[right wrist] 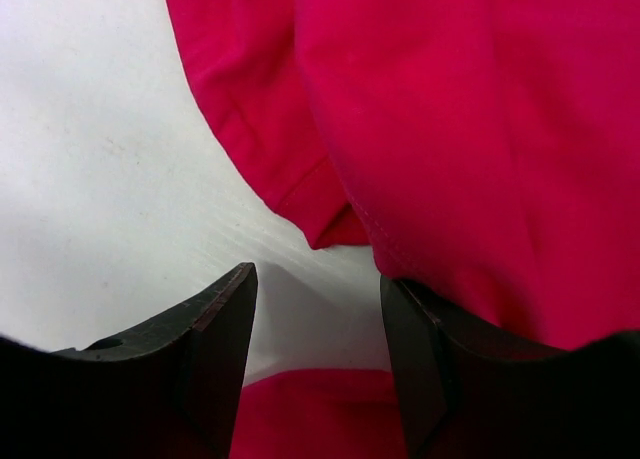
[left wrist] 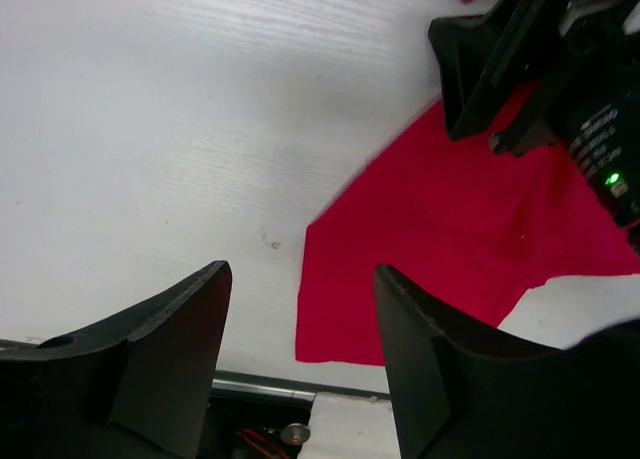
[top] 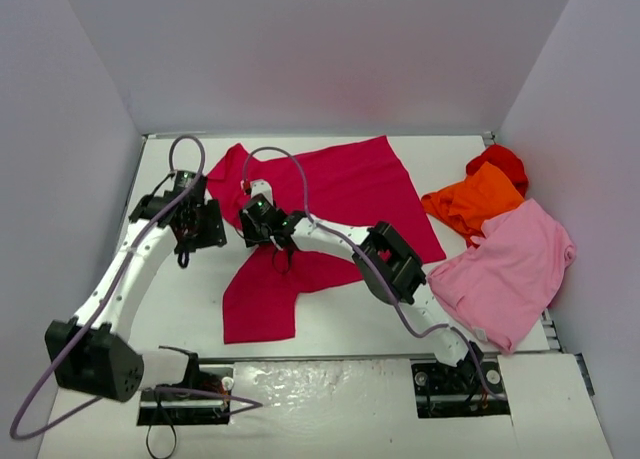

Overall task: Fold and stack the t-shirts
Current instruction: Flatten out the tshirt

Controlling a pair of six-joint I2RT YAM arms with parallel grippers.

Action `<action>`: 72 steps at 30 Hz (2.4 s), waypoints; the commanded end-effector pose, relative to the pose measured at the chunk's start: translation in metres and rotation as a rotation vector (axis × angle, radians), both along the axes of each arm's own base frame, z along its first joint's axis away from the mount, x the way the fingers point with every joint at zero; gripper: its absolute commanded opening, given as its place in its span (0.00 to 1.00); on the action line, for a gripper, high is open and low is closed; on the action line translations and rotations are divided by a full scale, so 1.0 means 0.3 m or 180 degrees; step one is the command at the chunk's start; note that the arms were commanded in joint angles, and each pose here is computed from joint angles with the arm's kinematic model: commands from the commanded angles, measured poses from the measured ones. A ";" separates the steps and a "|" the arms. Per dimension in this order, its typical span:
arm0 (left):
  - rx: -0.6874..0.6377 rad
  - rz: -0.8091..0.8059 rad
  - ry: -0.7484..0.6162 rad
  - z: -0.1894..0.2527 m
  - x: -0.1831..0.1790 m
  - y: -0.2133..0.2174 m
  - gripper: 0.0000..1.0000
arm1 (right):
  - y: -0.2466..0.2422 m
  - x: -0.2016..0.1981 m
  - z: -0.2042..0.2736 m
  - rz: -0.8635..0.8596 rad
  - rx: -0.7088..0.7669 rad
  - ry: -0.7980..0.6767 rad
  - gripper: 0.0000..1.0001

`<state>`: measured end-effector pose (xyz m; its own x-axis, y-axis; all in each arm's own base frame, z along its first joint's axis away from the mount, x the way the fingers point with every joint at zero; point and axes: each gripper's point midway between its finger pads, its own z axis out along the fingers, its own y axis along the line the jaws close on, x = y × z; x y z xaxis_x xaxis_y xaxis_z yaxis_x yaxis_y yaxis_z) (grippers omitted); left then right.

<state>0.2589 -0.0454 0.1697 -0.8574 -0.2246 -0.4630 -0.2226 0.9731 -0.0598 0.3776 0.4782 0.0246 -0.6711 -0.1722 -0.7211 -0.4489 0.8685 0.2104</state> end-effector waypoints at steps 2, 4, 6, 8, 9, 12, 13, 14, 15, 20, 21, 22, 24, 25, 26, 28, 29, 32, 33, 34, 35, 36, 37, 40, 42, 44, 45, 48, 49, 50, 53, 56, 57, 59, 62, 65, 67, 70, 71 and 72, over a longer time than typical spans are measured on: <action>-0.0219 0.0054 -0.0455 0.055 0.223 -0.064 0.54 | 0.019 0.050 0.138 -0.0123 0.0341 -0.0237 0.49; -0.0307 0.0130 -0.0522 0.032 0.270 -0.081 0.36 | -0.001 0.047 0.171 -0.0140 0.0411 -0.0280 0.49; -0.0371 0.0141 -0.0532 -0.005 0.297 -0.097 0.22 | -0.014 0.046 0.247 -0.0136 0.0573 -0.0357 0.49; -0.0396 0.0153 -0.0496 -0.036 0.303 -0.103 0.13 | -0.037 0.037 0.288 -0.0130 0.0673 -0.0357 0.49; -0.0408 0.0157 -0.0464 -0.054 0.305 -0.107 0.13 | -0.053 0.028 0.326 -0.0114 0.0757 -0.0350 0.49; -0.0527 0.0154 -0.0301 -0.126 0.305 -0.133 0.19 | -0.101 0.002 0.500 -0.0065 0.1088 -0.0449 0.49; -0.0593 0.0165 -0.0273 -0.148 0.311 -0.146 0.22 | -0.130 0.004 0.547 -0.0081 0.1161 -0.0501 0.49; -0.0653 0.0155 -0.0266 -0.153 0.314 -0.158 0.24 | -0.150 0.002 0.582 -0.0094 0.1208 -0.0548 0.49; -0.0732 0.0141 -0.0230 -0.175 0.323 -0.176 0.25 | -0.176 -0.001 0.628 -0.0088 0.1284 -0.0584 0.48; -0.0946 0.0138 -0.0112 -0.271 0.395 -0.237 0.27 | -0.322 0.030 0.746 -0.0220 0.1325 -0.0756 0.21; -0.0991 0.0131 -0.0101 -0.282 0.408 -0.249 0.27 | -0.354 0.049 0.715 -0.0311 0.1172 -0.0739 0.06; -0.1030 0.0130 -0.0090 -0.296 0.424 -0.260 0.27 | -0.377 0.068 0.692 -0.0379 0.1050 -0.0739 0.00; -0.1046 0.0117 -0.0053 -0.329 0.446 -0.280 0.27 | -0.395 0.084 0.644 -0.0392 0.0957 -0.0672 0.00; -0.1034 0.0113 -0.0044 -0.336 0.455 -0.284 0.27 | -0.398 0.090 0.625 -0.0395 0.0931 -0.0647 0.00; -0.1008 0.0110 -0.0053 -0.341 0.468 -0.286 0.27 | -0.400 0.092 0.588 -0.0390 0.0877 -0.0597 0.00; -0.0942 0.0114 -0.0077 -0.348 0.489 -0.283 0.27 | -0.390 0.089 0.528 -0.0326 0.0811 -0.0491 0.00; -0.0902 0.0116 -0.0100 -0.346 0.499 -0.279 0.27 | -0.382 0.088 0.497 -0.0281 0.0780 -0.0436 0.00; -0.0737 0.0152 -0.0150 -0.331 0.510 -0.253 0.28 | -0.365 0.090 0.406 -0.0201 0.0672 -0.0299 0.00; -0.0680 0.0168 -0.0178 -0.329 0.512 -0.241 0.30 | -0.359 0.091 0.378 -0.0174 0.0637 -0.0264 0.00; -0.0645 0.0177 -0.0221 -0.320 0.516 -0.233 0.32 | -0.351 0.090 0.350 -0.0143 0.0607 -0.0217 0.00; -0.0622 0.0181 -0.0266 -0.311 0.521 -0.228 0.33 | -0.344 0.089 0.326 -0.0117 0.0587 -0.0172 0.00; -0.0606 0.0184 -0.0298 -0.308 0.525 -0.224 0.34 | -0.342 0.090 0.313 -0.0104 0.0582 -0.0143 0.00; -0.0605 0.0194 -0.0295 -0.311 0.526 -0.224 0.36 | -0.334 0.091 0.280 -0.0092 0.0551 -0.0096 0.00; -0.0613 0.0198 -0.0223 -0.343 0.530 -0.231 0.36 | -0.328 0.091 0.220 -0.0070 0.0494 -0.0011 0.00; -0.0626 0.0211 -0.0182 -0.363 0.529 -0.233 0.36 | -0.330 0.091 0.203 -0.0073 0.0478 0.0011 0.00; -0.0636 0.0220 -0.0164 -0.384 0.528 -0.235 0.36 | -0.334 0.083 0.168 -0.0072 0.0432 0.0061 0.00; -0.0633 0.0223 -0.0175 -0.386 0.530 -0.234 0.36 | -0.336 0.081 0.158 -0.0073 0.0418 0.0067 0.00; -0.0617 0.0221 -0.0200 -0.391 0.538 -0.232 0.36 | -0.348 0.073 0.131 -0.0079 0.0385 0.0102 0.00; -0.0606 0.0223 -0.0219 -0.387 0.544 -0.231 0.36 | -0.349 0.070 0.126 -0.0087 0.0388 0.0113 0.00; -0.0598 0.0230 -0.0247 -0.380 0.548 -0.228 0.36 | -0.350 0.067 0.119 -0.0083 0.0381 0.0126 0.00; -0.0594 0.0237 -0.0385 -0.351 0.565 -0.225 0.36 | -0.348 0.058 0.099 -0.0056 0.0382 0.0174 0.00; -0.0572 0.0254 -0.0422 -0.347 0.573 -0.221 0.36 | -0.340 0.051 0.091 -0.0026 0.0395 0.0201 0.00; -0.0572 0.0255 -0.0436 -0.346 0.578 -0.221 0.36 | -0.339 0.048 0.087 -0.0022 0.0400 0.0218 0.00; -0.0590 0.0262 -0.0453 -0.341 0.580 -0.225 0.36 | -0.340 0.044 0.081 -0.0016 0.0409 0.0242 0.00; -0.0620 0.0251 -0.0518 -0.329 0.592 -0.229 0.36 | -0.341 0.037 0.070 -0.0017 0.0408 0.0267 0.00; -0.0588 0.0269 -0.0371 -0.366 0.593 -0.228 0.36 | -0.341 0.037 0.072 -0.0016 0.0415 0.0269 0.00; -0.0591 0.0263 -0.0272 -0.399 0.592 -0.234 0.25 | -0.342 0.037 0.073 -0.0021 0.0417 0.0269 0.00; -0.0651 0.0239 -0.0210 -0.418 0.586 -0.250 0.02 | -0.352 0.037 0.072 -0.0046 0.0397 0.0260 0.00; -0.0655 0.0238 -0.0200 -0.417 0.585 -0.251 0.00 | -0.355 0.036 0.068 -0.0049 0.0377 0.0259 0.00; -0.0644 0.0221 -0.0195 -0.413 0.583 -0.250 0.00 | -0.357 0.035 0.061 -0.0049 0.0358 0.0265 0.00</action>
<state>0.4220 -0.1154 0.0317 -0.8221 -0.3755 -0.4280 -0.2943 0.9237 -0.2452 0.3791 0.3652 0.0256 -0.7676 -0.1050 -0.6323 -0.3933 0.8561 0.3352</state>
